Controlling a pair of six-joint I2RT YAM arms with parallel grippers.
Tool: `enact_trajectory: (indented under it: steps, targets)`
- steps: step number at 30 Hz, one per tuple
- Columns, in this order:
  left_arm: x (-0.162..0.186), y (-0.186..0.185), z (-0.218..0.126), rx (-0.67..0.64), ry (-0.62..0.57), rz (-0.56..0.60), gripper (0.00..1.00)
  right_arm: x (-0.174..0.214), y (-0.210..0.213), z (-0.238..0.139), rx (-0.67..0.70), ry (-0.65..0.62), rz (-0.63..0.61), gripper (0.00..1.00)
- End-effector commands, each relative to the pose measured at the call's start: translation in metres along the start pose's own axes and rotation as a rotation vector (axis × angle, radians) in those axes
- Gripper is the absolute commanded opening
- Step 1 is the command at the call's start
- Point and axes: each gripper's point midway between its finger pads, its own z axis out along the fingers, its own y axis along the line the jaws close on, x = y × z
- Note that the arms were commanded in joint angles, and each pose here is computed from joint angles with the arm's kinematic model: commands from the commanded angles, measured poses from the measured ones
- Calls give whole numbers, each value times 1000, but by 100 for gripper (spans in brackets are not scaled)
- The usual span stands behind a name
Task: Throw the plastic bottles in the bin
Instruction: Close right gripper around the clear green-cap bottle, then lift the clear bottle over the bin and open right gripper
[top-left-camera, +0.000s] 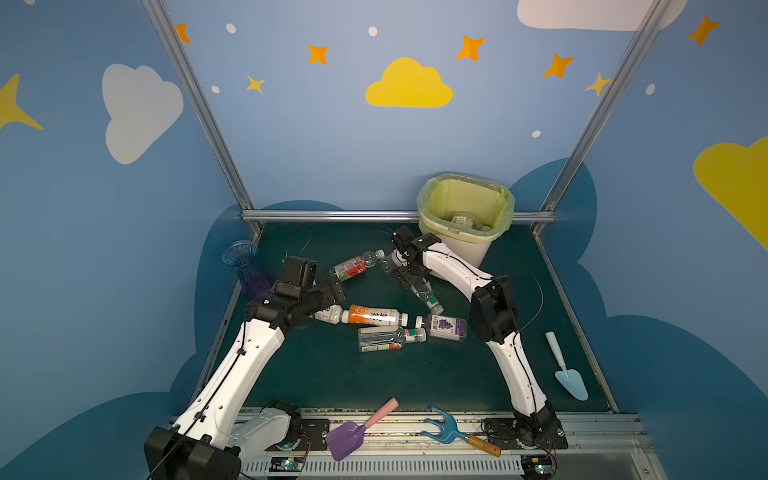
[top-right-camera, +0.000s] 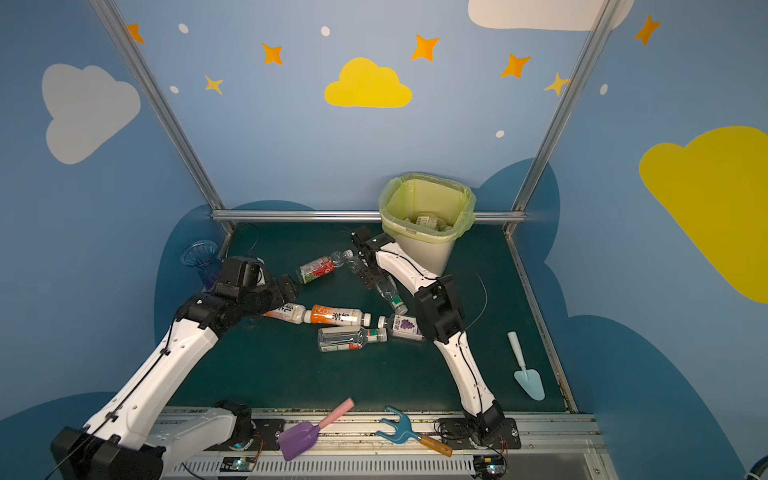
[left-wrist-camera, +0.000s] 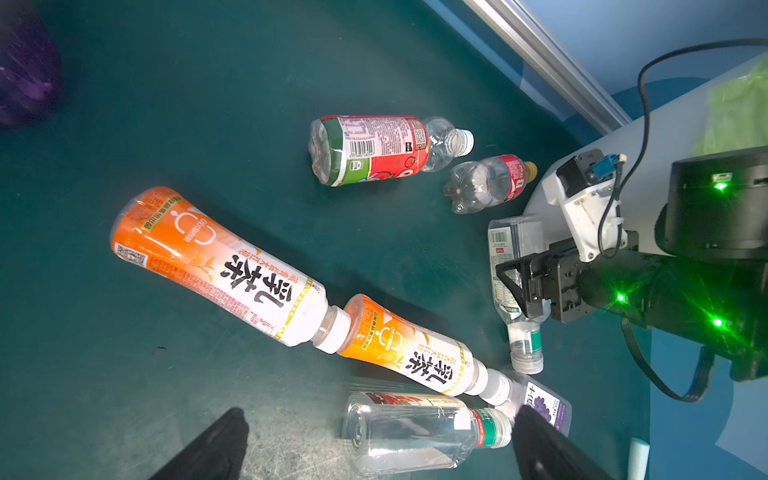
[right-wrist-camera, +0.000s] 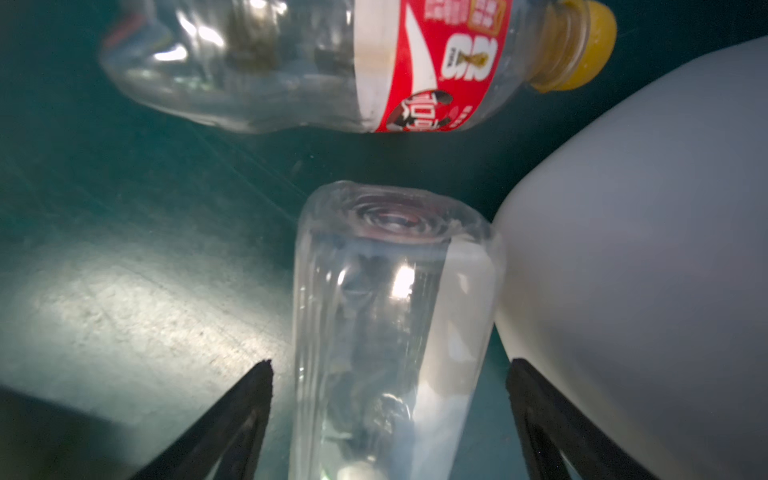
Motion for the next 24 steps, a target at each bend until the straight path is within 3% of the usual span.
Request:
enact_trajectory:
  steps: [1, 15, 24]
  targets:
    - [3, 8, -4, -20, -4, -1, 100, 1, 4, 4, -39, 16, 17, 86]
    - [4, 11, -8, -26, -4, -4, 100, -1, 21, -4, -140, 10, 34, 55]
    - [5, 10, -9, -20, -5, -5, 100, -26, 28, -74, -185, -149, 21, 48]
